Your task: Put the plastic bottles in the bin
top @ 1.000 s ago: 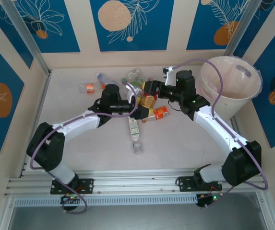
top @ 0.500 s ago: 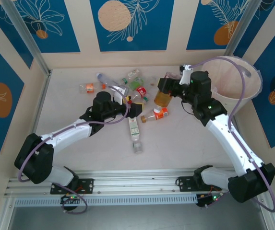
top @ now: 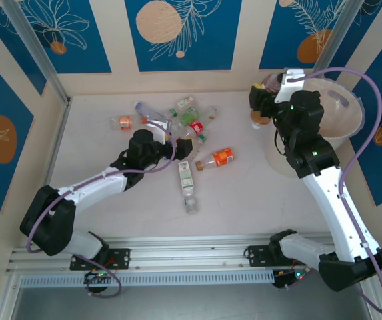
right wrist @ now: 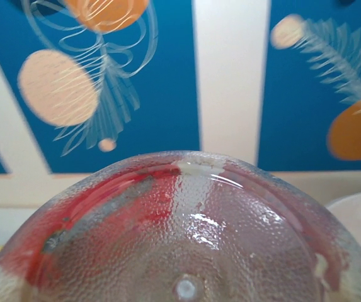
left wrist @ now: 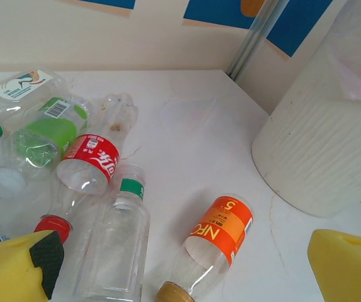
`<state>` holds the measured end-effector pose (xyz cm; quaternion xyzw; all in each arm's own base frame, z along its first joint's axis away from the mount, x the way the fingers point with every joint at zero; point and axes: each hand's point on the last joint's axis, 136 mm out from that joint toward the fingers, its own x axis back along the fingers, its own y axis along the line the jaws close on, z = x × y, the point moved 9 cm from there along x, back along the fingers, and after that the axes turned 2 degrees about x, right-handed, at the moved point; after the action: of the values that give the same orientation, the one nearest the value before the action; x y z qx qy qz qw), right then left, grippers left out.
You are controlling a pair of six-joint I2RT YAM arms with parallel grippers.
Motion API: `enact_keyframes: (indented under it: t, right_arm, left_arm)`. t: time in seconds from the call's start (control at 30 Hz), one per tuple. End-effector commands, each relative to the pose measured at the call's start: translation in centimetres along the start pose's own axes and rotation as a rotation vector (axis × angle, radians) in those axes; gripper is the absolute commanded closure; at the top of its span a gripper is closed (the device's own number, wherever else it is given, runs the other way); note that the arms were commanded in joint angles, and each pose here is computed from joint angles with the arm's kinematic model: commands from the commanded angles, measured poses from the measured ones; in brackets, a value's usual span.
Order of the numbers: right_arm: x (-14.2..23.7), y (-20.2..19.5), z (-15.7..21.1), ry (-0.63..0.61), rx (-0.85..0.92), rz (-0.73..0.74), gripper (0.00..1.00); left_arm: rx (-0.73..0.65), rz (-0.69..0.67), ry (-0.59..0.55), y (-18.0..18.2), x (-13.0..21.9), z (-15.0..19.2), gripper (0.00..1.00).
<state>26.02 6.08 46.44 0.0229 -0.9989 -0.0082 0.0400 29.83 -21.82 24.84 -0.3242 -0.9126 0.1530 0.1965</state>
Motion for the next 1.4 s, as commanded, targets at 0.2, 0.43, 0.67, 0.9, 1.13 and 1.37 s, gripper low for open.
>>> enact_keyframes:
  t: [0.2, 0.43, 0.67, 0.9, 1.13, 1.37]
  right_arm:
    - [0.8, -8.3, -3.9, -0.167, 0.115, 0.48, 0.5]
    - [0.7, -13.3, -1.9, -0.097, 0.007, 0.651, 0.5]
    - [-0.1, -16.8, 1.8, 0.091, -0.051, 0.759, 0.49]
    - [-1.4, -18.5, 4.0, 0.176, -0.072, 0.806, 0.45]
    - [-2.7, -19.8, 6.4, 0.31, -0.117, 0.904, 0.19]
    - [-3.6, -20.9, 7.3, 0.364, -0.131, 0.991, 0.0]
  left_arm:
    - [0.005, 0.014, -0.006, 0.2, -0.7, -0.5, 0.0]
    - [0.006, 0.027, 0.007, 0.1, -1.2, -0.5, 0.0]
    - [0.017, 0.021, 0.014, 0.2, -1.3, -0.4, 0.0]
    - [0.023, 0.033, 0.028, 0.1, -1.5, -0.3, 0.0]
    - [0.017, -0.014, 0.028, 0.6, -1.3, -0.2, 0.0]
    - [0.015, -0.037, 0.032, 0.8, -1.4, -0.1, 0.0]
